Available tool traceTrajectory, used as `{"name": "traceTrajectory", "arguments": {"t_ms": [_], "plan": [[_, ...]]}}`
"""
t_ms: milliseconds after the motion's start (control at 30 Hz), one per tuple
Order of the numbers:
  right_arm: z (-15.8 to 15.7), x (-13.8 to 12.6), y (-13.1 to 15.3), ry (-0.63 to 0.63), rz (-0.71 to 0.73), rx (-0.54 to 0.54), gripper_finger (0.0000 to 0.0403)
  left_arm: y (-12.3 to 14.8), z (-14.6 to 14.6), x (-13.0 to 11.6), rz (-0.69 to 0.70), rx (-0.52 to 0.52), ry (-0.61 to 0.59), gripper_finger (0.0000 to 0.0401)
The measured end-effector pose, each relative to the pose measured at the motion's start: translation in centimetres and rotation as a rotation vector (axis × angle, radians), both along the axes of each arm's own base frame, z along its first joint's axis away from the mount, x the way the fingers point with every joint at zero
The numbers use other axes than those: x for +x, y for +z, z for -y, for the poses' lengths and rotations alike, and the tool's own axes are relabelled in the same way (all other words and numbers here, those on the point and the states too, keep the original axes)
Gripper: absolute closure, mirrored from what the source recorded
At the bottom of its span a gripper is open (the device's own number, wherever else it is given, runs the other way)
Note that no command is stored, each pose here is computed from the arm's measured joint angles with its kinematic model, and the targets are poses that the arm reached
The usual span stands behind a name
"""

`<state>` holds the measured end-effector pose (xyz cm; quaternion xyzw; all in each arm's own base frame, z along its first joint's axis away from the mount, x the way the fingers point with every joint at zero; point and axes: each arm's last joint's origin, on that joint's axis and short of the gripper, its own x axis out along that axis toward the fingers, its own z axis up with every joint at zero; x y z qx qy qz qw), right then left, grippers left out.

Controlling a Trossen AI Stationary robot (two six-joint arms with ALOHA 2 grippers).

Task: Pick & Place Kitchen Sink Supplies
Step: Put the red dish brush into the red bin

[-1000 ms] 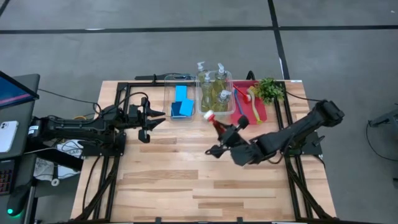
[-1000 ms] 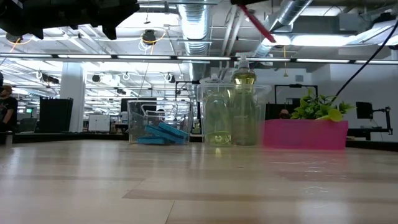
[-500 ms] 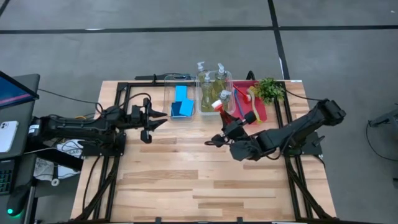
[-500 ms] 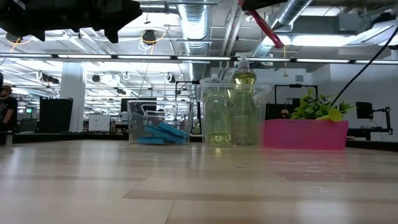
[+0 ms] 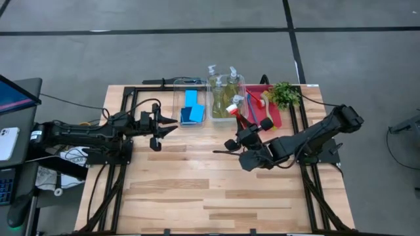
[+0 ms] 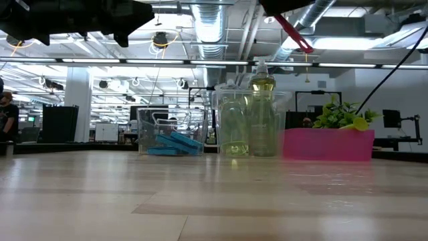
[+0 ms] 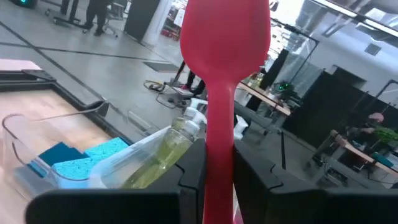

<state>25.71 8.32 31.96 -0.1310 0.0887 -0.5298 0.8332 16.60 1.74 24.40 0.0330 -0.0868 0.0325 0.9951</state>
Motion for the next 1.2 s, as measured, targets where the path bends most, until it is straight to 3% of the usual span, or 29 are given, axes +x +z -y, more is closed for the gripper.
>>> {"name": "traceTrajectory", "arguments": {"t_ms": [367, 600, 733, 933, 1200], "plan": [[0.4, -0.2, -0.3, -0.026, -0.051, -0.033, 0.0349, 0.0, 0.0, 0.0, 0.001, 0.0, 0.0, 0.0297], [2.6, -0.9, -1.5, -0.095, -0.098, -0.05, 0.0349, 0.0, 0.0, 0.0, 0.001, 0.0, 0.0, 0.0297], [4.5, -3.1, -2.0, -0.141, -0.001, -0.003, 0.0349, 0.0, 0.0, 0.0, 0.001, 0.0, 0.0, 0.0297], [6.5, -6.8, -2.8, -0.21, 0.122, 0.175, 0.0349, 0.0, 0.0, 0.0, 0.0, 0.001, 0.0, 0.0297], [7.2, -6.2, -4.0, -0.282, 0.088, 0.178, 0.0349, 0.0, 0.0, 0.0, 0.003, 0.026, 0.005, 0.0297]]}}
